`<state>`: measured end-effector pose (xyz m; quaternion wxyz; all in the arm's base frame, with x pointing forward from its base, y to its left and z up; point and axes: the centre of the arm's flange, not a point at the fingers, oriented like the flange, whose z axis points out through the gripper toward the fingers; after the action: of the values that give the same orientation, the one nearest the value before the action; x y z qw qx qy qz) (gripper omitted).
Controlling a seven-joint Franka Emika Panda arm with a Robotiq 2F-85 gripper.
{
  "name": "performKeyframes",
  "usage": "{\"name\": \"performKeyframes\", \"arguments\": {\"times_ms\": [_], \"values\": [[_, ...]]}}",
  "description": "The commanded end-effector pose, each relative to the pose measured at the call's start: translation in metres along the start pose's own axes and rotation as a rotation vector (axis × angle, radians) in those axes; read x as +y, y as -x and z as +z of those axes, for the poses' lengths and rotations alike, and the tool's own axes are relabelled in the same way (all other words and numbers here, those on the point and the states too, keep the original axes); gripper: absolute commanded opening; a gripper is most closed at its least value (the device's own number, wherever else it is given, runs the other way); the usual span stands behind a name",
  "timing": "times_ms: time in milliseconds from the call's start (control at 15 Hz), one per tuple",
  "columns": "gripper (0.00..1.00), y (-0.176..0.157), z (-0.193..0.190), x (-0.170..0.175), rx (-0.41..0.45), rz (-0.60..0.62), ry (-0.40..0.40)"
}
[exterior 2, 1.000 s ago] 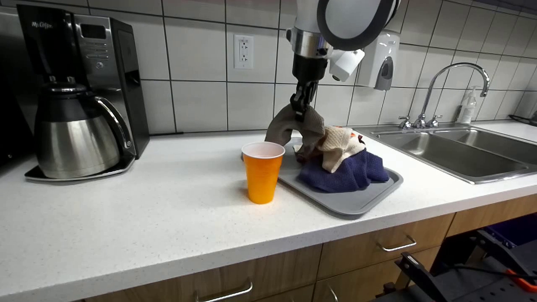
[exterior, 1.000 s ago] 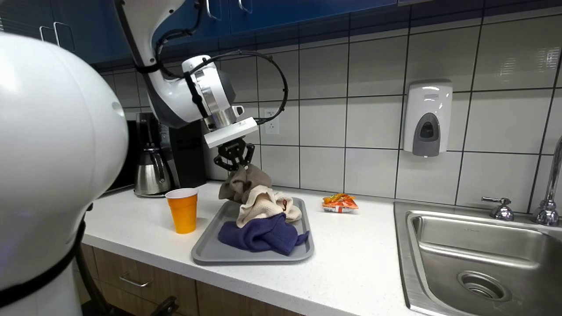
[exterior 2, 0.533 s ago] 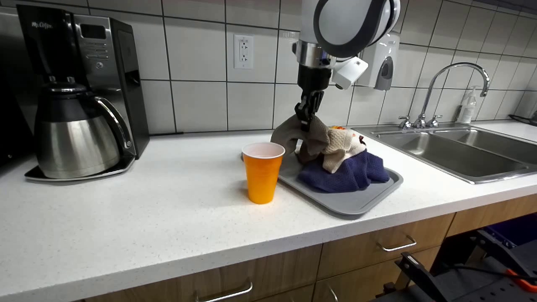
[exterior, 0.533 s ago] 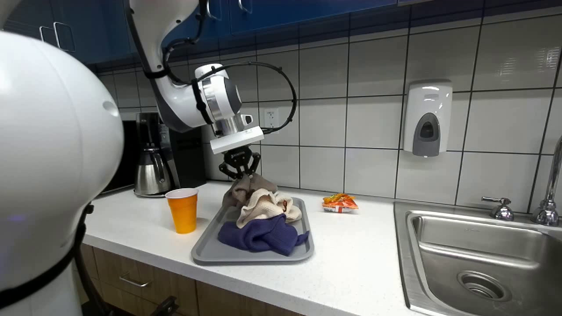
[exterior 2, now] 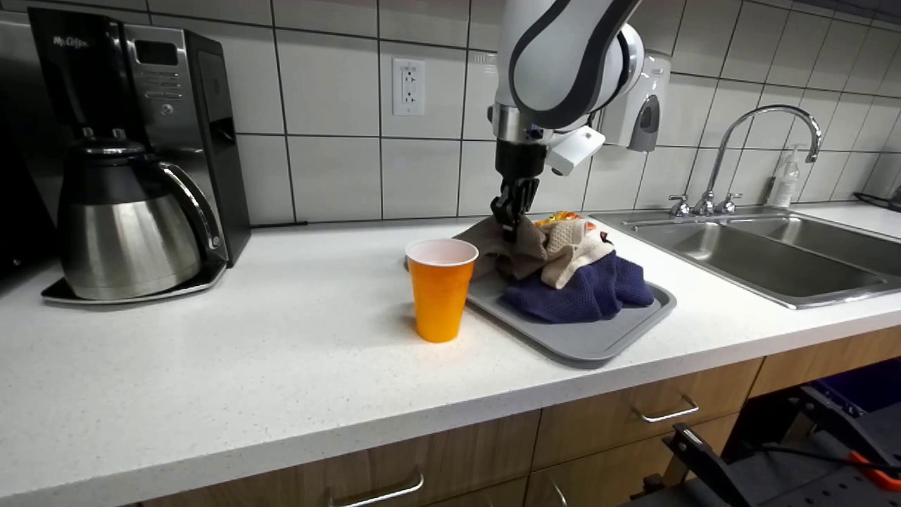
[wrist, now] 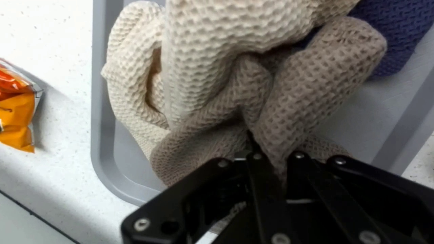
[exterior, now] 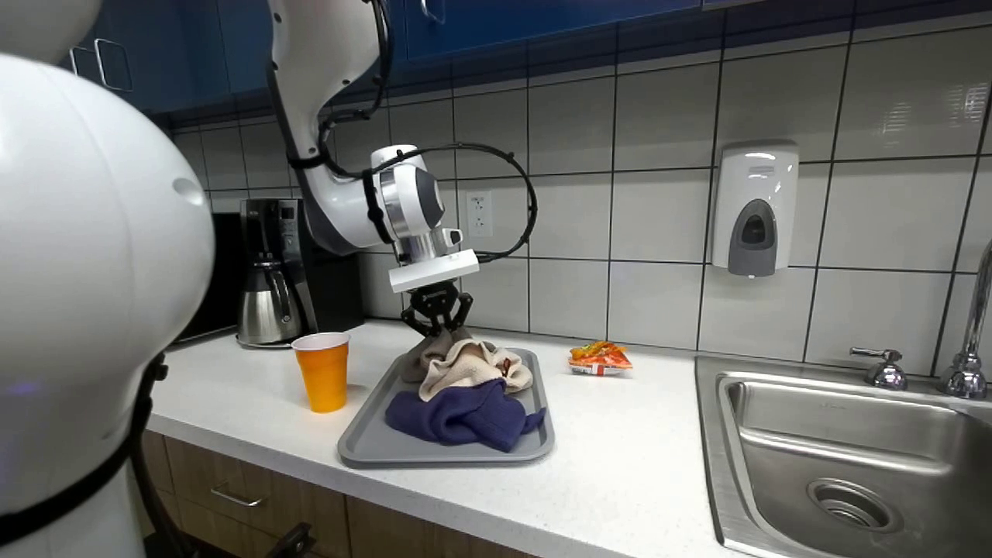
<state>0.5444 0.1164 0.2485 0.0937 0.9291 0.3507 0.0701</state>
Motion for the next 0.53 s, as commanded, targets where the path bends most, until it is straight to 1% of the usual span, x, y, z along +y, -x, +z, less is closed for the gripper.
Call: {"name": "performKeyframes", "arguments": {"times_ms": [0,333,400,467], "values": [[0.02,-0.016,0.015,0.015,-0.032,0.004,-0.016],[0.02,-0.022,0.025,0.012,-0.04,-0.006,-0.028],[0.16,-0.022,0.025,0.011,-0.044,-0.011,-0.031],[0.36,-0.021,0.023,0.01,-0.047,-0.011,-0.028]]}}
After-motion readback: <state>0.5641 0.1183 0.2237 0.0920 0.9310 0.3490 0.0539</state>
